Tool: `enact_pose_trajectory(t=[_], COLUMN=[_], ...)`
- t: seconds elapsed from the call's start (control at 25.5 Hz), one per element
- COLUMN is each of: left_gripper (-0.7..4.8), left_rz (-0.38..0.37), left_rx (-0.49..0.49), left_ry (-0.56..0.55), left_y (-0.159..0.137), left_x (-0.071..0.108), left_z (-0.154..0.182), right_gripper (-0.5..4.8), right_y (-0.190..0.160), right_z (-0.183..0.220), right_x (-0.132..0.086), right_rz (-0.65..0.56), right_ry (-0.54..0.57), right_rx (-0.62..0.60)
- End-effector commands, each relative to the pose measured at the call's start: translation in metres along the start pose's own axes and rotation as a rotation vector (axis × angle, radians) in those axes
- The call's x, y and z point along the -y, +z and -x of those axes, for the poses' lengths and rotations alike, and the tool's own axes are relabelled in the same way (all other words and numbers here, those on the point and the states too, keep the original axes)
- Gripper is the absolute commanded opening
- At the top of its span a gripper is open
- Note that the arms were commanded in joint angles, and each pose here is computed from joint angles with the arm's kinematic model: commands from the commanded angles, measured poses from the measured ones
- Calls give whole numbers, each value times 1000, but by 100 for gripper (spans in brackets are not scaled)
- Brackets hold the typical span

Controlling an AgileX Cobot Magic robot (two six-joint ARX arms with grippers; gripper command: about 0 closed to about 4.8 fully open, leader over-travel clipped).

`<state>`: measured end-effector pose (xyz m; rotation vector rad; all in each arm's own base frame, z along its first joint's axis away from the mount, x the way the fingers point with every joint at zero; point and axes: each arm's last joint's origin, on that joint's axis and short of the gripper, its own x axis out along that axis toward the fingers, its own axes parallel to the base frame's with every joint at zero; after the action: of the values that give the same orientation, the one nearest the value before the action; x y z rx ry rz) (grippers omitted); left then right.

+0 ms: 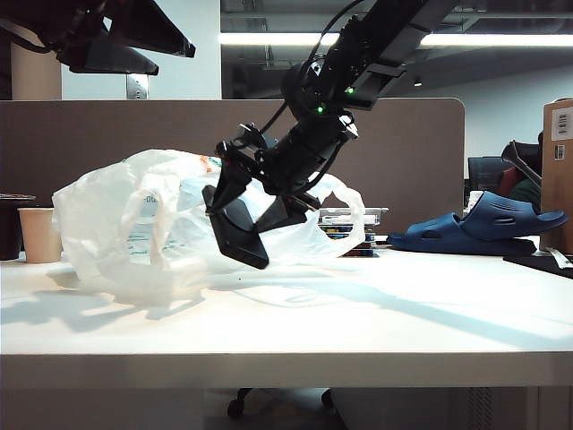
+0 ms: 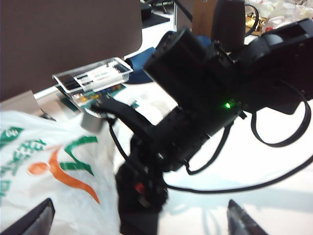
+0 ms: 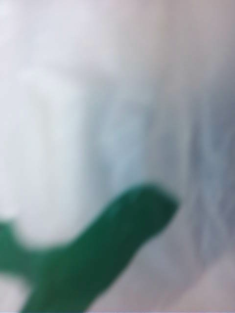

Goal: Put the power bank into the bag.

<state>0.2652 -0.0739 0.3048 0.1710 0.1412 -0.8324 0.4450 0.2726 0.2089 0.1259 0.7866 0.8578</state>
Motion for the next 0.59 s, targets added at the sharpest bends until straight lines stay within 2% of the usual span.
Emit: enact_pose_trajectory(t=[0.04,0.24,0.35,0.59], left_gripper=[470,470,470,466], left_rz=[13,11,10,0], left_rx=[-11,-9,-8,7], left_ry=[-5,-5,-5,-1], left_y=[0,1,1,4], left_x=[1,1,1,2], left_z=[2,2,2,5], right_gripper=[181,181,213,213], right_y=[16,19,15,6], right_z=[2,-1,-11,-29], right_x=[-9,-12,-9,-2], right_rz=[15,37,14,-20], right_ry=[66,85,94,109], right_rx=[126,181,195,216])
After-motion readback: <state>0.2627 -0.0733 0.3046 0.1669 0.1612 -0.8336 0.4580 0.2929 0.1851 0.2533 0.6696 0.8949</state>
